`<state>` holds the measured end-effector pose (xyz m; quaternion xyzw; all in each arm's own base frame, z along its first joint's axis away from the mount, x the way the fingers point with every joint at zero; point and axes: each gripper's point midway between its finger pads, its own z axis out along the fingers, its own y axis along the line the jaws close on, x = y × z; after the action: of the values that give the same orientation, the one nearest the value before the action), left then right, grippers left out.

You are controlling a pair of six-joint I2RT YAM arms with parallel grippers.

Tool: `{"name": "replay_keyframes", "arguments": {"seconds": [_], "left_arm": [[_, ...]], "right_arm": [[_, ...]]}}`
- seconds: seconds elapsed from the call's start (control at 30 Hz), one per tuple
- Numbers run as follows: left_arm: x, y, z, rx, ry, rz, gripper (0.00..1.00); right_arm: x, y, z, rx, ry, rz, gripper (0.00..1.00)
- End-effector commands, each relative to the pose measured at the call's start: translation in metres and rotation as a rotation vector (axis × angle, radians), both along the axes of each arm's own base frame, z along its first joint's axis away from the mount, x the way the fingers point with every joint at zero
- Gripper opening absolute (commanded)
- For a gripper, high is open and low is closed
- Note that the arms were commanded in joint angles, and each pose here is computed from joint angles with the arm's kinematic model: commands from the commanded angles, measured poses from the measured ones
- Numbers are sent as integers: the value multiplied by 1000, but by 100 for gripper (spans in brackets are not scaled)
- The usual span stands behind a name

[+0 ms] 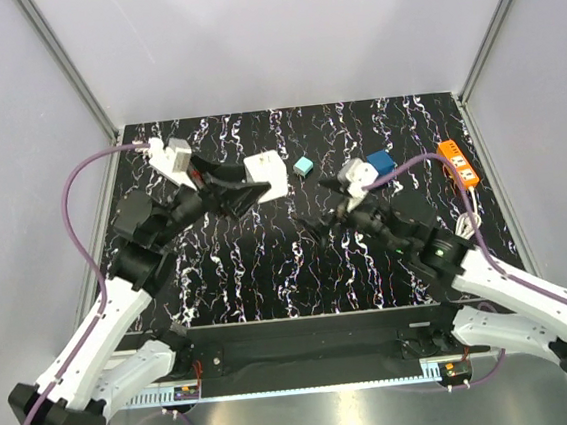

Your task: Insert the plug

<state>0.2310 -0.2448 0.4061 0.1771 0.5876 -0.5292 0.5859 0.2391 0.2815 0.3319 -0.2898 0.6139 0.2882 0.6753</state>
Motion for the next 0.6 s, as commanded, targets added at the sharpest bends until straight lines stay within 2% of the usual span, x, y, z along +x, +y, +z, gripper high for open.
{"name": "replay_keyframes", "arguments": {"seconds": [0.0, 0.1, 0.17, 0.27, 0.37, 0.53, 0.57], "left_arm": [[-20, 2, -22, 240, -279, -58, 0], [-45, 1, -28, 299, -417, -162, 0], [-76, -3, -35, 327, -584, -315, 0], [-106, -1, -42, 331, -725, -448, 0], [-122, 1, -44, 323, -788, -524, 0], [-124, 2, -45, 323, -805, -501, 0], [-123, 2, -44, 325, -800, -488, 0]], "right_arm": [[-72, -4, 41, 23, -48, 298, 100], [-106, -16, 39, 38, 50, 395, 100], [-122, -21, 34, 48, 134, 442, 100], [-143, -22, 29, 30, 211, 532, 100], [-148, -20, 20, -11, 263, 559, 100], [-142, -15, 20, -13, 271, 543, 100], [-132, -13, 20, -4, 284, 495, 100]]}}
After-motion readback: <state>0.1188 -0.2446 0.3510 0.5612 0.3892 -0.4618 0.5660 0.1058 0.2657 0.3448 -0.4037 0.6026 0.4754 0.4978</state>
